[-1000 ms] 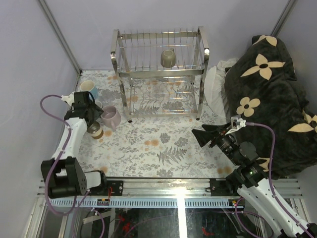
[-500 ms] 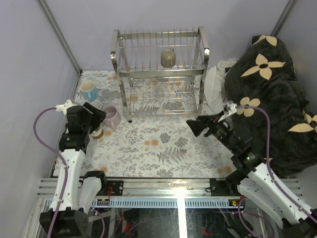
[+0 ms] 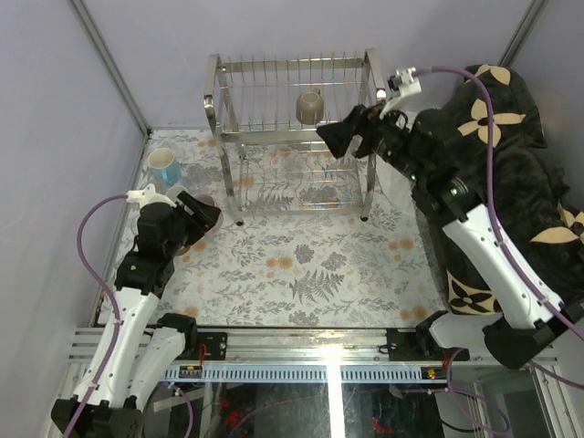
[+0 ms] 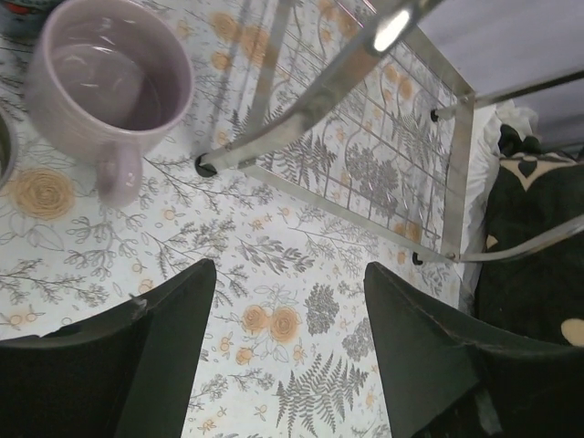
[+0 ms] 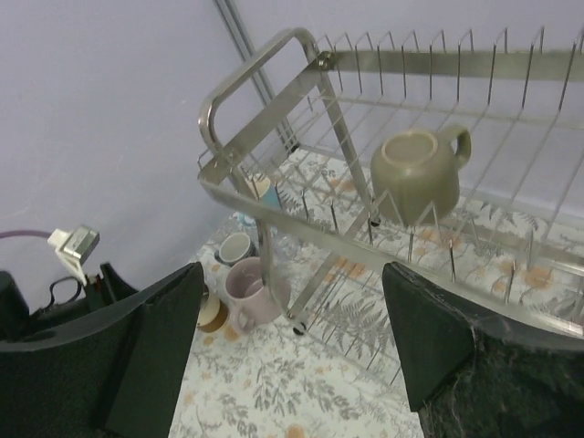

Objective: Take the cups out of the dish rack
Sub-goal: Move the cup to the dish rack.

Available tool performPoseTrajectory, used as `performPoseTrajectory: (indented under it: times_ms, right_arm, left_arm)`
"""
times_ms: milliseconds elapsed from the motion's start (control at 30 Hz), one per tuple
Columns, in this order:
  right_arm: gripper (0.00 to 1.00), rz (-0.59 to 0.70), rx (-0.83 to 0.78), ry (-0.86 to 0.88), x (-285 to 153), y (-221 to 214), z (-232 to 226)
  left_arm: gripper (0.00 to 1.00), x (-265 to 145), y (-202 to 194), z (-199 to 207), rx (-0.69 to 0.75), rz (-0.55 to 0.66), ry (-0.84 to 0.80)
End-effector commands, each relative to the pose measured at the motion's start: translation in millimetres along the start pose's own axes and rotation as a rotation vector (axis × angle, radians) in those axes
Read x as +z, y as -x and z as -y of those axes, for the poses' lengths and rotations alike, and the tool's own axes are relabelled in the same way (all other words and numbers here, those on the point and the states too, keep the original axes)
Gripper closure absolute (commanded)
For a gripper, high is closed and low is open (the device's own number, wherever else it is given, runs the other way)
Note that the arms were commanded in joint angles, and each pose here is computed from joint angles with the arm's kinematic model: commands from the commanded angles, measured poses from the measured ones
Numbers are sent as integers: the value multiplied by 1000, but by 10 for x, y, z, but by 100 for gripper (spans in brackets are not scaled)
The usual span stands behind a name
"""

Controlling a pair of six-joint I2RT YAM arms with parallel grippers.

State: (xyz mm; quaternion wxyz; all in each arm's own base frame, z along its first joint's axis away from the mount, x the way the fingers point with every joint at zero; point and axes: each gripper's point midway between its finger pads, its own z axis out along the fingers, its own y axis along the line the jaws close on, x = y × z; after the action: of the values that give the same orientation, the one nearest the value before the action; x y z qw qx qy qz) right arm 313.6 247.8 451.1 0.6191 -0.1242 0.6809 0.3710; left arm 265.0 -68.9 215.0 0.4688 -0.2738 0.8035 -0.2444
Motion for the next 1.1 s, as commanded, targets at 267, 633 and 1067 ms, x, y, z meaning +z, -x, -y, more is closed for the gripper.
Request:
performPoseTrajectory:
  times_ms: [267,633,1067]
  right_arm:
    - [14,-132,-97,-140,879,236,277]
    - [14,-185,-157,-227,1268,-19,609]
    - [14,-218,-203,-242,1414,-215,752]
  left_arm:
    - [33,-3,-16,428,114,-18,-130]
    - [33,-69,-70,458,128,-27,-165]
    - [33,-42,-115,449,136,-42,-164]
